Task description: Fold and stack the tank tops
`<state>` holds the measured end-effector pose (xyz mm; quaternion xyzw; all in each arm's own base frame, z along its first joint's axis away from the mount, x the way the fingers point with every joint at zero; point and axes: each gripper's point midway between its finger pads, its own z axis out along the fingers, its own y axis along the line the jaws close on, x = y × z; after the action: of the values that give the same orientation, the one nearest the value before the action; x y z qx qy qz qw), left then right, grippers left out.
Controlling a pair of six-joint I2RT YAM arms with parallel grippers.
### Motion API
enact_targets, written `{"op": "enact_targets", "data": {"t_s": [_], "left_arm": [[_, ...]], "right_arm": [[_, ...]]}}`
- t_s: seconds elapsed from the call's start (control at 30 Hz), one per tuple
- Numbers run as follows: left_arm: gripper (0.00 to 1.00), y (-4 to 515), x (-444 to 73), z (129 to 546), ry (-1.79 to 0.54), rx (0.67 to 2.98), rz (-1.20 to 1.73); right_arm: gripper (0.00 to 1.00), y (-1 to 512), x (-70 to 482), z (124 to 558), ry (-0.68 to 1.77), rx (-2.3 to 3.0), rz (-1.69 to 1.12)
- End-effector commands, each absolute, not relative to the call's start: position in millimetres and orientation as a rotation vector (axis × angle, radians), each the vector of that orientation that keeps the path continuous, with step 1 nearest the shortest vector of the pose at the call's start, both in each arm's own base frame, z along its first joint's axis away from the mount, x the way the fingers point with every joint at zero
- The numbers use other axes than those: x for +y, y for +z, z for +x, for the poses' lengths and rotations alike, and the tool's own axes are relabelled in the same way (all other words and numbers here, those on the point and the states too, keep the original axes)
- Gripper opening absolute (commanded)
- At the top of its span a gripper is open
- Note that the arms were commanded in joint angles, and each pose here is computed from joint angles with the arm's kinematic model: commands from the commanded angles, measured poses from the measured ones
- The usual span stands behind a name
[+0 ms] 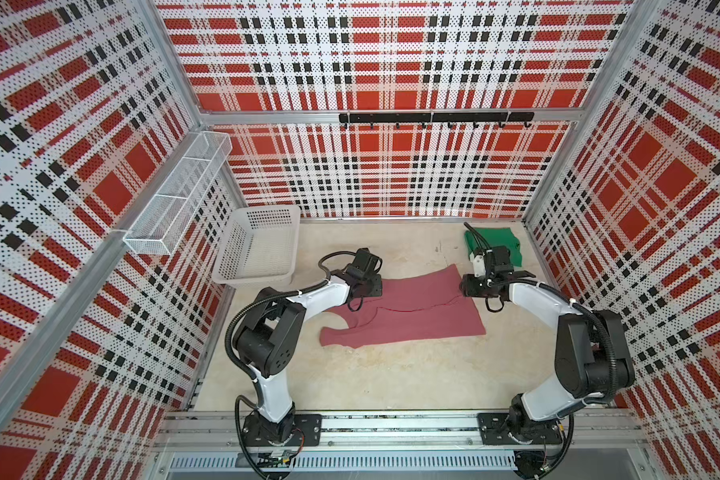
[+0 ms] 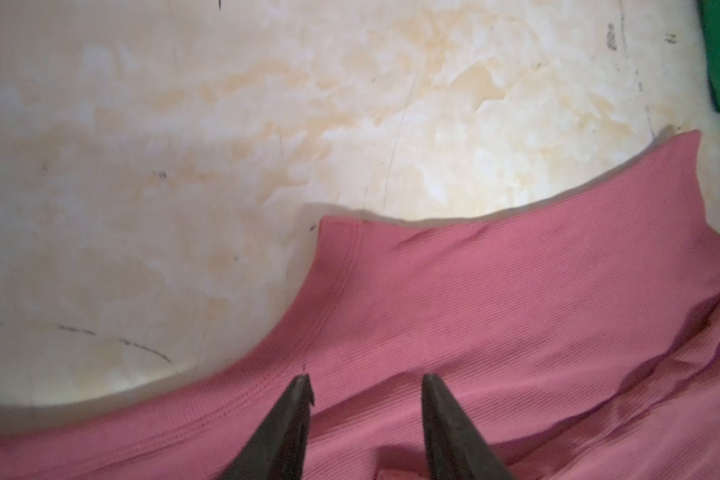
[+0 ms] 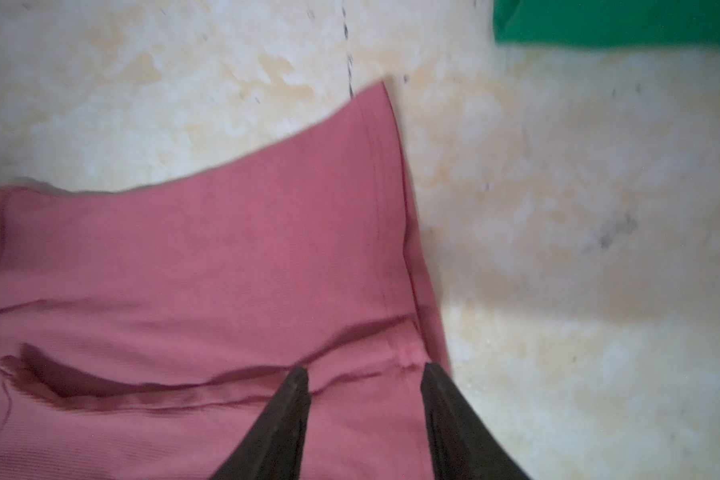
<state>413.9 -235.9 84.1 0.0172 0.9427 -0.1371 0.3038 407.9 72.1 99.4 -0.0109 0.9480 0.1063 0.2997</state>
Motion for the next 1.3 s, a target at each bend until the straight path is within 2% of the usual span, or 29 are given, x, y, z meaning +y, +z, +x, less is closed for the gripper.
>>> {"op": "enact_targets", "data": {"t_s": [0.0,0.2,0.23,0.27,0.37,0.57,0.93,1.17,1.27], "left_arm": [[0.51,89.1,-225.8,431.0,-0.271,2.476,0.122],[0.53,74.8,-226.5,460.2,-0.249,2.462,0.157],[0.53,71.1,-227.9,463.1,-0.251,2.466,0.161],[0.54,67.5,-229.9,465.6,-0.255,2.471,0.166],[0.54,57.5,-236.4,470.0,-0.269,2.485,0.180],[0.53,40.6,-239.0,464.9,-0.276,2.520,0.185],[0.42,23.1,-243.1,461.4,-0.307,2.548,0.168],[0.33,19.5,-246.8,464.6,-0.324,2.549,0.160],[0.26,18.3,-247.7,466.7,-0.322,2.547,0.160]], "right_arm": [[0.49,104.0,77.6,431.8,0.296,2.476,-0.133],[0.51,98.7,79.1,464.8,0.280,2.459,-0.191],[0.52,96.5,78.6,468.7,0.278,2.465,-0.195],[0.60,93.7,78.7,473.0,0.278,2.472,-0.203],[0.65,85.3,77.5,483.3,0.272,2.494,-0.212],[0.66,71.1,71.9,499.0,0.262,2.515,-0.201],[0.54,35.5,75.3,513.1,0.321,2.583,-0.177],[0.48,25.0,79.0,518.0,0.347,2.592,-0.189],[0.42,24.4,80.6,519.4,0.355,2.591,-0.203]]}}
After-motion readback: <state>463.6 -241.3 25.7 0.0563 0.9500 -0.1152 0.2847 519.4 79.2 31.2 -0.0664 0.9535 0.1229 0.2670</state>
